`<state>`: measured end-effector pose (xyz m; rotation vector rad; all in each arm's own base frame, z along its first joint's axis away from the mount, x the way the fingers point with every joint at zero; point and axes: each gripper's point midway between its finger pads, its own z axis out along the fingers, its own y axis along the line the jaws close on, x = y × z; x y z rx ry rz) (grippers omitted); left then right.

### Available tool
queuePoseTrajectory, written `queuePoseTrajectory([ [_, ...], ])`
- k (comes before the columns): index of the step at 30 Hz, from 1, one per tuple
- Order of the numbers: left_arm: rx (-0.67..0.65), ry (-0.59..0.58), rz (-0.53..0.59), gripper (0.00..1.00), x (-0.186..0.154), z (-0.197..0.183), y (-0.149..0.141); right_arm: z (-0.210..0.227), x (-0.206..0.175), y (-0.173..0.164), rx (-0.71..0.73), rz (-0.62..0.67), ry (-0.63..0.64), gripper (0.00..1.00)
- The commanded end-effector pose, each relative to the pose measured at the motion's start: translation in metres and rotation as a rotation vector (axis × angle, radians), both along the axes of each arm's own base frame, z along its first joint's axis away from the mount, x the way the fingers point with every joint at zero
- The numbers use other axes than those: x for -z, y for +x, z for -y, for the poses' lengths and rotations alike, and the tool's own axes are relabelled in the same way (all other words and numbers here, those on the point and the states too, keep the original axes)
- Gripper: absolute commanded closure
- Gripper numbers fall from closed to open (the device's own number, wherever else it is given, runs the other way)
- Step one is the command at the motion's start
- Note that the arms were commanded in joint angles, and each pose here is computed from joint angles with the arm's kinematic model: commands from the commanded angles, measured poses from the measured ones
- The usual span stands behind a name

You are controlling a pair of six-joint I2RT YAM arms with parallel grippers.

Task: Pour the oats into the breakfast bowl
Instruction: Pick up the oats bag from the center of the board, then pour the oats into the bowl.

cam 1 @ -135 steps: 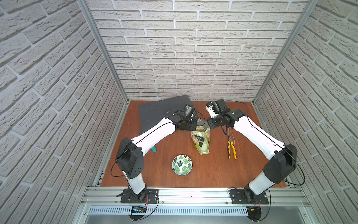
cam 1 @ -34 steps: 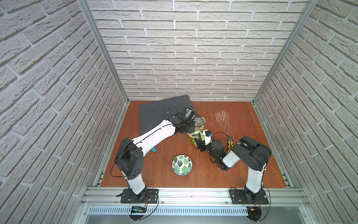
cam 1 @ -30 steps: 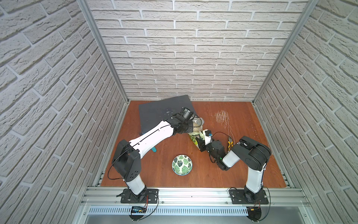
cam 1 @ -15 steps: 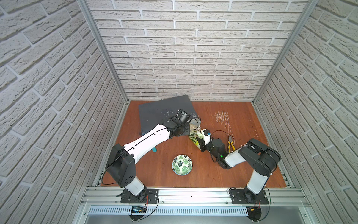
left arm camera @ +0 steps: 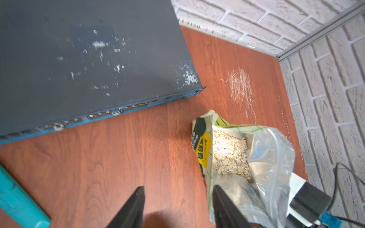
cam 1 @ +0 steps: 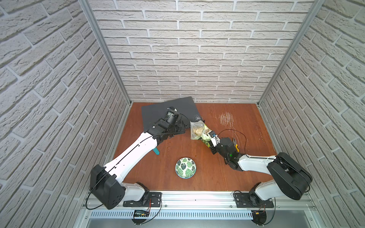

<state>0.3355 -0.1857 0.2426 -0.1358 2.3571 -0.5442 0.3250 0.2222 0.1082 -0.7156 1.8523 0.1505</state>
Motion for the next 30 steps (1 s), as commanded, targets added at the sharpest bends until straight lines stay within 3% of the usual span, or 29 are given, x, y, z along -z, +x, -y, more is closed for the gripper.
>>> queuePoseTrajectory([
  [1,-0.012,-0.088,-0.013,0.36,0.001,-0.013,-0.006,-0.001,-0.077,0.007,0.005,0.216,0.023,0.97],
  [4,-0.042,-0.112,-0.065,0.34,0.021,-0.027,-0.018,0.006,-0.091,-0.005,-0.006,0.246,-0.005,0.97],
  [10,-0.128,-0.105,-0.179,0.32,0.069,-0.052,-0.035,0.011,-0.113,-0.036,-0.058,0.32,-0.182,0.96],
  [16,-0.258,-0.124,-0.198,0.31,0.096,-0.081,-0.033,0.002,-0.122,-0.06,-0.09,0.385,-0.383,0.96],
  [21,-0.167,-0.215,-0.22,0.33,0.098,-0.063,-0.037,-0.011,-0.129,-0.071,-0.108,0.429,-0.433,0.96],
  [30,-0.187,-0.156,-0.324,0.33,0.131,-0.074,-0.064,-0.03,-0.118,-0.082,-0.133,0.519,-0.621,0.96],
])
